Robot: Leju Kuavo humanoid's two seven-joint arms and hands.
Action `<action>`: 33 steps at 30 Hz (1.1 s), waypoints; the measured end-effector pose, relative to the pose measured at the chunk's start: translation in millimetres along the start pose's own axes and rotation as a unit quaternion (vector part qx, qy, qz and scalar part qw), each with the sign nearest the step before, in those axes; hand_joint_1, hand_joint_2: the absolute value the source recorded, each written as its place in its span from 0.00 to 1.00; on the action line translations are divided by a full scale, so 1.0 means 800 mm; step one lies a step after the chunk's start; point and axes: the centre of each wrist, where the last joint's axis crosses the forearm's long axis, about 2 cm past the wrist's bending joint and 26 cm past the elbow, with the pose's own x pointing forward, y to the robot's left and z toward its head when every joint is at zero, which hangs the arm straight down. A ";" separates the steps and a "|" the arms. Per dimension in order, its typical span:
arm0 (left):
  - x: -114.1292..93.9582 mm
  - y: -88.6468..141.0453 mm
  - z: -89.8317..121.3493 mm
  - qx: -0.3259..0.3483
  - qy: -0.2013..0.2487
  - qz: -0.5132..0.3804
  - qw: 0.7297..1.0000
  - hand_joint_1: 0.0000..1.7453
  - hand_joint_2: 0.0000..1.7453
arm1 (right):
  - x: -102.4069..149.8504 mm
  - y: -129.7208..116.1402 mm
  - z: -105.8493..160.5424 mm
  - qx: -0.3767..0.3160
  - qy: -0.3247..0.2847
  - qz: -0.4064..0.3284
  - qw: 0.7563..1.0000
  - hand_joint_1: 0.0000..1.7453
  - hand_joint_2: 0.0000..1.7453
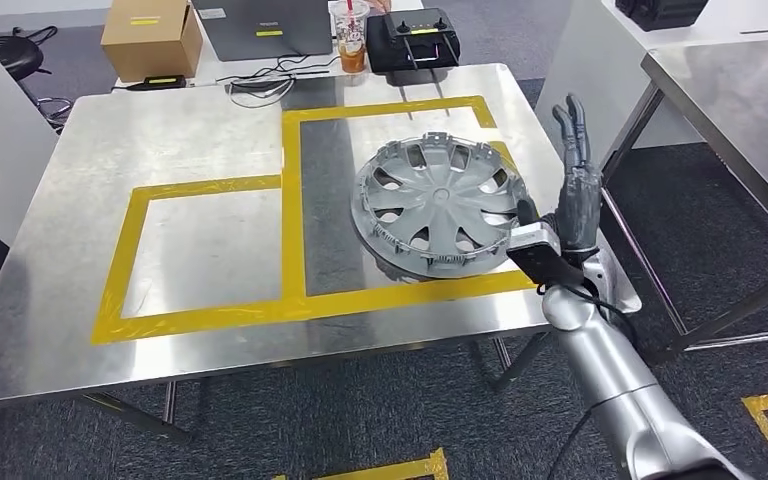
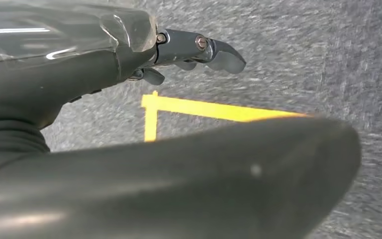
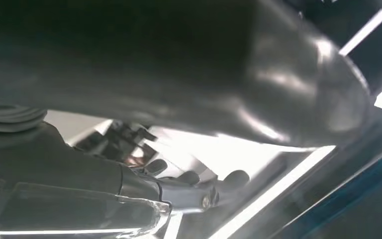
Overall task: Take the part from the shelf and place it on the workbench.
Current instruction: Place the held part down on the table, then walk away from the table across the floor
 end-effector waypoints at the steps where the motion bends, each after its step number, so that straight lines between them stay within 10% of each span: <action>1: -0.001 -0.001 0.000 -0.002 0.004 0.003 1.000 0.00 0.00 | 0.007 -0.003 0.005 -0.020 0.015 -0.018 1.000 0.00 0.00; 17: -0.007 -0.005 0.003 -0.006 0.006 -0.020 1.000 0.00 0.00 | 0.089 -0.025 0.102 -0.090 0.150 -0.159 0.972 0.00 0.00; 33: 0.010 -0.011 -0.002 -0.019 -0.010 -0.066 0.998 0.00 0.00 | 0.105 -0.042 0.162 -0.040 0.253 -0.183 0.949 0.00 0.00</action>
